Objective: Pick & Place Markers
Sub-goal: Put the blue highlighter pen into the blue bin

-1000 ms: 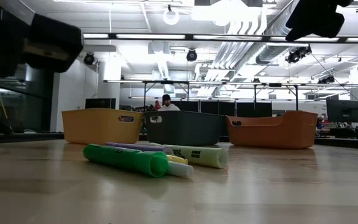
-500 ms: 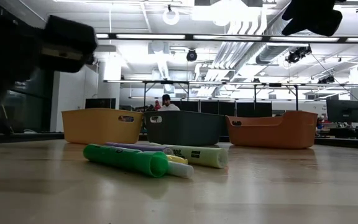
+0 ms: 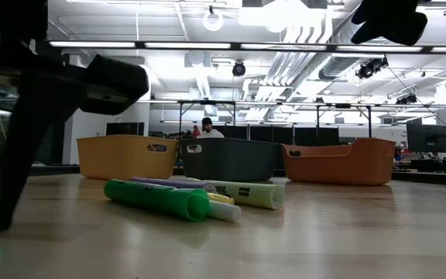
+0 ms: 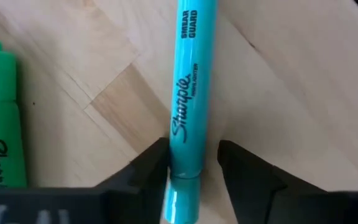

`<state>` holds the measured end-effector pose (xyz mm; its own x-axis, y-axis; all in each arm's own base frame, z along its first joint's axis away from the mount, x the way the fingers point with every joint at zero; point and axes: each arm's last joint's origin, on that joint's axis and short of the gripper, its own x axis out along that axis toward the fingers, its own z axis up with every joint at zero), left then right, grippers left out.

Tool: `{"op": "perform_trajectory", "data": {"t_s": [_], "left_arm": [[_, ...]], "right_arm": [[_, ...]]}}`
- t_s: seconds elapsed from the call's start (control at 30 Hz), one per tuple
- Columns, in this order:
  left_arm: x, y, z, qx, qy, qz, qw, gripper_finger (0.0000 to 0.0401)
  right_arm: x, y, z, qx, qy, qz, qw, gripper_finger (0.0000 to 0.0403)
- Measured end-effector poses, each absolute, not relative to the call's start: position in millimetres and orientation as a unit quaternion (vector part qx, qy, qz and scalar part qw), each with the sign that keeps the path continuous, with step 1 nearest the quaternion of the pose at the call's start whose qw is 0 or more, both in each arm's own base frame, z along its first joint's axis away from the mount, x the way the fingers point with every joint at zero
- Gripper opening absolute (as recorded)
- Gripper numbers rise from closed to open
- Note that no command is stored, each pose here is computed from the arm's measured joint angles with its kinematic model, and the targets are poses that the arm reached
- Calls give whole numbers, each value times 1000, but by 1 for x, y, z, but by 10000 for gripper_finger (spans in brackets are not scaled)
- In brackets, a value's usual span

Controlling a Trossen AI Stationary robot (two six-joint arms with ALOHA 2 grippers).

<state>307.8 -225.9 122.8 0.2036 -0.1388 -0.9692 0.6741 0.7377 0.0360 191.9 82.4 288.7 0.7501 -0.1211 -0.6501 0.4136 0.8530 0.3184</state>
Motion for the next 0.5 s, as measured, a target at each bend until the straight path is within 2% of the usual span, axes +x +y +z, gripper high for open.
{"op": "perform_trajectory", "data": {"t_s": [0.17, 0.5], "left_arm": [[313, -219, 123, 225, 568, -280, 740, 57], [316, -215, 123, 200, 573, -262, 750, 57]], "right_arm": [[192, 82, 289, 228, 321, -148, 907, 149], [192, 82, 289, 235, 320, -150, 905, 149]]}}
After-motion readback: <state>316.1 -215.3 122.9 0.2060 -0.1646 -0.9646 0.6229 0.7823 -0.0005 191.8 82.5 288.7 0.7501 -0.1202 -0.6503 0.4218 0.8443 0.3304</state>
